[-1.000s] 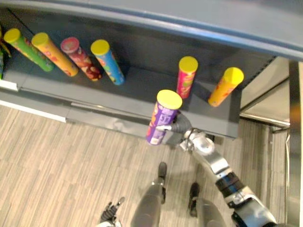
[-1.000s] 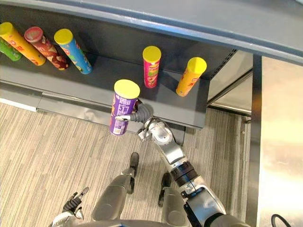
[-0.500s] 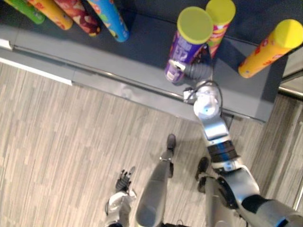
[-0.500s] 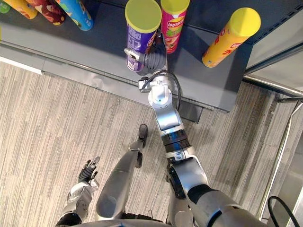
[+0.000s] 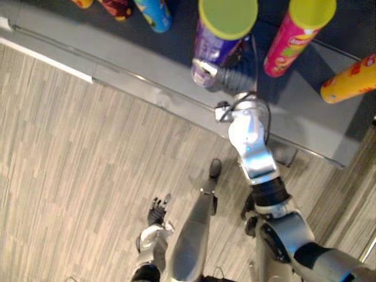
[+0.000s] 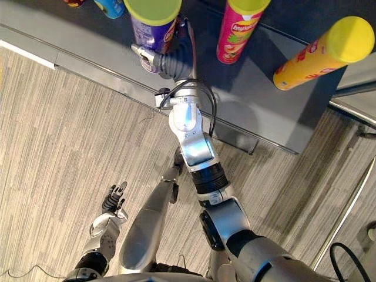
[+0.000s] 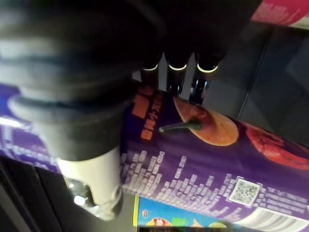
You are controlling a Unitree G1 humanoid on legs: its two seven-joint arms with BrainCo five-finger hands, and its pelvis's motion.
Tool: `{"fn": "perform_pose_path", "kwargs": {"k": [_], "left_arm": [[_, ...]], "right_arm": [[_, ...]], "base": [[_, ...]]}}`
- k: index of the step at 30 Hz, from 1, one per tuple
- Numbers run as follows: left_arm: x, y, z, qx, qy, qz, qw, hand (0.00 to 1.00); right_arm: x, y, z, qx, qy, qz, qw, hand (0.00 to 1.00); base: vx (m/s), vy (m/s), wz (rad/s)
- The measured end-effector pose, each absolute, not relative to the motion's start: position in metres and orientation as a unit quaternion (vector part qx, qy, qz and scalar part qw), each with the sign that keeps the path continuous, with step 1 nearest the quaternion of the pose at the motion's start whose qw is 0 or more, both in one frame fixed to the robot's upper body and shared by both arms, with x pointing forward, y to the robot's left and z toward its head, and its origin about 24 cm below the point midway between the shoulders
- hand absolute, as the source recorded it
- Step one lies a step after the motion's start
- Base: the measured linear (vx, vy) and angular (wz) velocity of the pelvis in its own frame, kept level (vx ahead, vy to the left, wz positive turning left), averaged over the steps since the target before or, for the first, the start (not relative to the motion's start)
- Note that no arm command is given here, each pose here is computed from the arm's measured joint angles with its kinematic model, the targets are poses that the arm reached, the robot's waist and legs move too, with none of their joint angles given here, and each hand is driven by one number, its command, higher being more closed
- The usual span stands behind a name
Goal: Put the gum and the chips on the shelf.
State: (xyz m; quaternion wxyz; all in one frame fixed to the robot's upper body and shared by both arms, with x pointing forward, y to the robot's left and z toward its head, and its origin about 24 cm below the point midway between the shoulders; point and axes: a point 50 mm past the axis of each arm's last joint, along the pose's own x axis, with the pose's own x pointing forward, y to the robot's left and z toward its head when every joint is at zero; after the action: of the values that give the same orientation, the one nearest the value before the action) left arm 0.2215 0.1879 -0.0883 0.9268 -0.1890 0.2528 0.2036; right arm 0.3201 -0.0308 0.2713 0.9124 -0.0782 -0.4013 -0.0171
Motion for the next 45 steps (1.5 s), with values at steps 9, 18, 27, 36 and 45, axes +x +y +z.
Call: {"fn": "perform_pose_path", "kwargs": {"k": [9,18,27,36,45], "left_arm": [[0.222,0.188,-0.088,-0.188,0.253,0.207,0.926,0.0],[0.222,0.193,-0.088,-0.189,0.252,0.223,0.922,0.0],[0.218,0.193,-0.093,-0.188,0.264,0.225,0.919,0.0],[0.219,0.194,-0.091,-0.204,0.258,0.233,0.915,0.0],[0.222,0.196,-0.085,-0.203,0.238,0.234,0.921,0.0]], "right_arm": [[0.319,-0.028,0.271,-0.082,-0.402,-0.014,0.912,1.0],[0.32,-0.026,0.269,-0.123,-0.402,-0.028,0.907,1.0],[0.321,-0.027,0.271,-0.155,-0.41,-0.052,0.897,1.0],[0.322,-0.027,0.272,-0.159,-0.408,-0.059,0.897,1.0],[0.323,-0.032,0.284,-0.177,-0.426,-0.083,0.883,1.0]], "base": [[0.04,-0.034,0.11],[-0.01,-0.017,0.07],[0.01,-0.015,0.04],[0.01,-0.003,0.04],[0.0,0.0,0.0]]}}
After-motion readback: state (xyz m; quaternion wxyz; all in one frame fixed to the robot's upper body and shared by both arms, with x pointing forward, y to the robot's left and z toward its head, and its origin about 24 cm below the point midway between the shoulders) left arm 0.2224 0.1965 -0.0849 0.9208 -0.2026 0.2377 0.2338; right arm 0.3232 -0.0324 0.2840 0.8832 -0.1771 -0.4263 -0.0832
